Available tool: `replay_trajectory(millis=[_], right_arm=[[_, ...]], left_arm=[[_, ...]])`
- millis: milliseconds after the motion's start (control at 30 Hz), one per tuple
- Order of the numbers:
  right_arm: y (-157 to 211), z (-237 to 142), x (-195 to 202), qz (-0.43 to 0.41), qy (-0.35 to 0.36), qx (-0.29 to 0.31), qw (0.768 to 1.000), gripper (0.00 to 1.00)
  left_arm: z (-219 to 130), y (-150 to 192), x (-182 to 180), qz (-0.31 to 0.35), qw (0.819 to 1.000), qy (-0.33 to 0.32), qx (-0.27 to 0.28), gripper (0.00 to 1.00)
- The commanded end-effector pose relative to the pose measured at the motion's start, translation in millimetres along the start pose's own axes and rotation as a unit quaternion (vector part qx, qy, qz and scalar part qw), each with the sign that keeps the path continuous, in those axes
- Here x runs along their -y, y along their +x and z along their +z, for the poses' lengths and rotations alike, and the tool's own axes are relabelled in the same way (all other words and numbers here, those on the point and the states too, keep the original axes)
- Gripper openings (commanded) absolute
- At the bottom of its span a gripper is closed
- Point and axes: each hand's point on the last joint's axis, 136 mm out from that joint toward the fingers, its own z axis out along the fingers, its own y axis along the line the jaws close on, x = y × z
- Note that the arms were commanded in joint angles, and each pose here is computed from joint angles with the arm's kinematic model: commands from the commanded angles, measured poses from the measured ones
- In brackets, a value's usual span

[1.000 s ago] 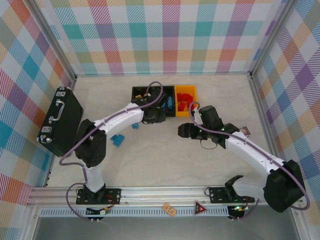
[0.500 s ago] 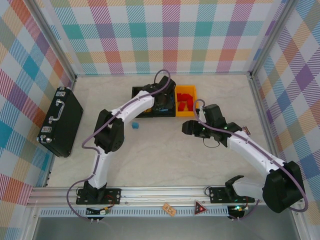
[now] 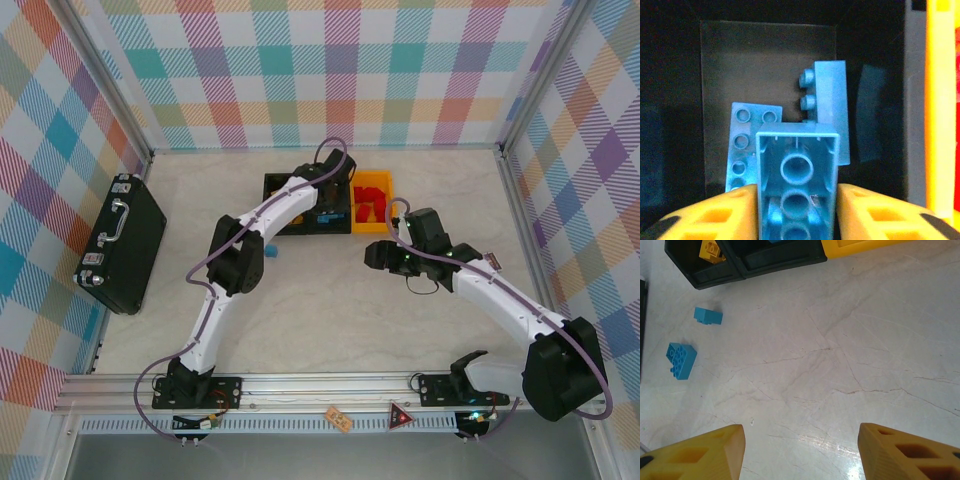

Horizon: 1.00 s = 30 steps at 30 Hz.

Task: Sort the legos into containers by color
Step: Place the lego in the container.

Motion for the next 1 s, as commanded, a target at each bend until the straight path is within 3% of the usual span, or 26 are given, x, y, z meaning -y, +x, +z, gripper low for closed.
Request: replay_trajectory(millis=[0, 67, 400, 967], right_arm=[[-8, -2, -3, 0.005, -0.003, 0.007, 1.000, 0.61], [-8, -2, -4, 0.006, -0.006, 0.007, 1.000, 0.61], [-5, -4, -6, 0.006, -0.013, 0.005, 1.000, 0.61], [7, -5, -33, -0.032, -0.066, -0.021, 0.997, 0.62]], left_arm=[[-17, -11, 0, -0.001, 1.000, 0.003, 0.012, 0.48], [-25, -12, 3, 0.000, 1.000, 0.008, 0.017, 0.52], [-86, -9, 4, 0.000, 0.998, 0.048, 0.047, 0.53], [-127, 46, -73, -0.007, 0.999, 0.020, 0.049, 0.56]])
